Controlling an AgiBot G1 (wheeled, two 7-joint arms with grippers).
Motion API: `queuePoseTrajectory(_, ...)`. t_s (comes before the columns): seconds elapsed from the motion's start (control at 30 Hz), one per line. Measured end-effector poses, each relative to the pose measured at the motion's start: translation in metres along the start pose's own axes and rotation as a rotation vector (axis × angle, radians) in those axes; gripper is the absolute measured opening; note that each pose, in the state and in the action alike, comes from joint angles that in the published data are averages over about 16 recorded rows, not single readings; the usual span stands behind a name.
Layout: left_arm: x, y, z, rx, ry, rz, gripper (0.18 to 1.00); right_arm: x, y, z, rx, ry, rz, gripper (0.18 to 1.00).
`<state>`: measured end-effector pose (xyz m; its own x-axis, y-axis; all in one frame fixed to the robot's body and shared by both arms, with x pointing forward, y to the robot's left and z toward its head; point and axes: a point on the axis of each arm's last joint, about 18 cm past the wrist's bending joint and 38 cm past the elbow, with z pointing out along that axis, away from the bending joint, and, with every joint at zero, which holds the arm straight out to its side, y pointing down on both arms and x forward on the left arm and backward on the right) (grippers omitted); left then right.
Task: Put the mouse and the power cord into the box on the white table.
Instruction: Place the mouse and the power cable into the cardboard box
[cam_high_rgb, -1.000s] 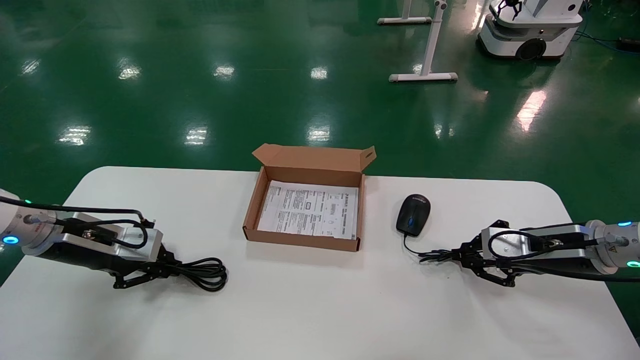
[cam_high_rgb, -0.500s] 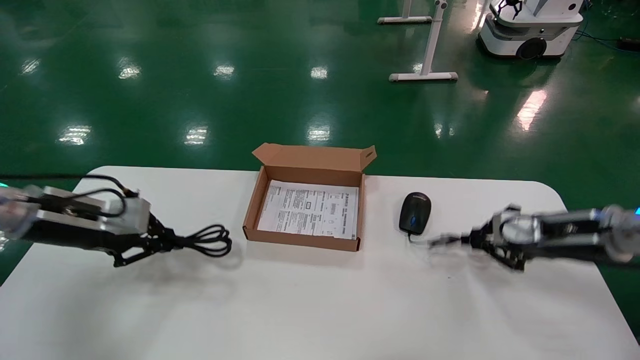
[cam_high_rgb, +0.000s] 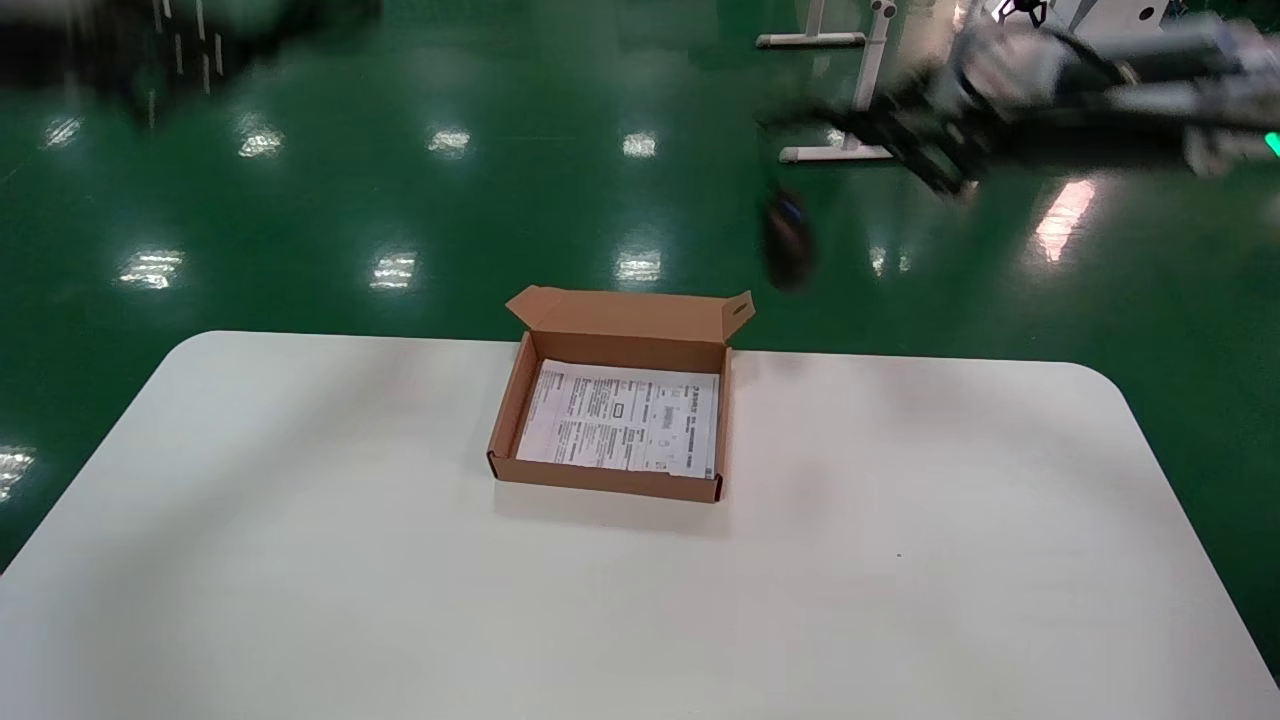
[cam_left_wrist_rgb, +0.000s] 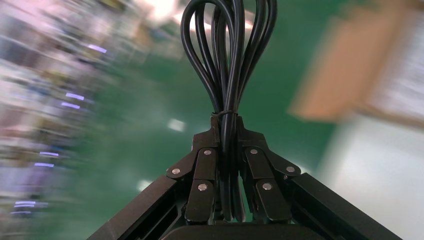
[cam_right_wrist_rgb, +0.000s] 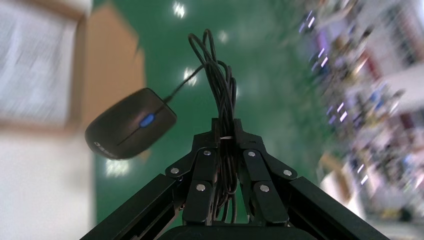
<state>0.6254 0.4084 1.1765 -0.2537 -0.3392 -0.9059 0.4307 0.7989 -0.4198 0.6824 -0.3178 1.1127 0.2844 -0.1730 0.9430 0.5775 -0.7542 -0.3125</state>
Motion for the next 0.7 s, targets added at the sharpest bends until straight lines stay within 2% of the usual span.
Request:
queuePoseTrajectory(0.17,-0.040,-0.057,0.011,0.075,-0.105,0.047,0.229,0.010,-0.037,0.031,0.074,0.013,-0.040,0.225)
queuePoseTrajectory(0.37,-0.057,-0.102,0.023,0.132,-0.133,0.103,0.229,-0.004,-0.061,0.066,0.120,-0.019,-0.060,0.225)
queuePoseTrajectory(0.5,-0.058,-0.114,0.028,0.144,-0.126,0.123,0.229,-0.021,-0.067,0.086,0.133,-0.054,-0.064,0.225)
queuePoseTrajectory(0.7,-0.057,-0.116,0.031,0.137,-0.113,0.128,0.229,-0.050,-0.068,0.107,0.132,-0.120,-0.075,0.225)
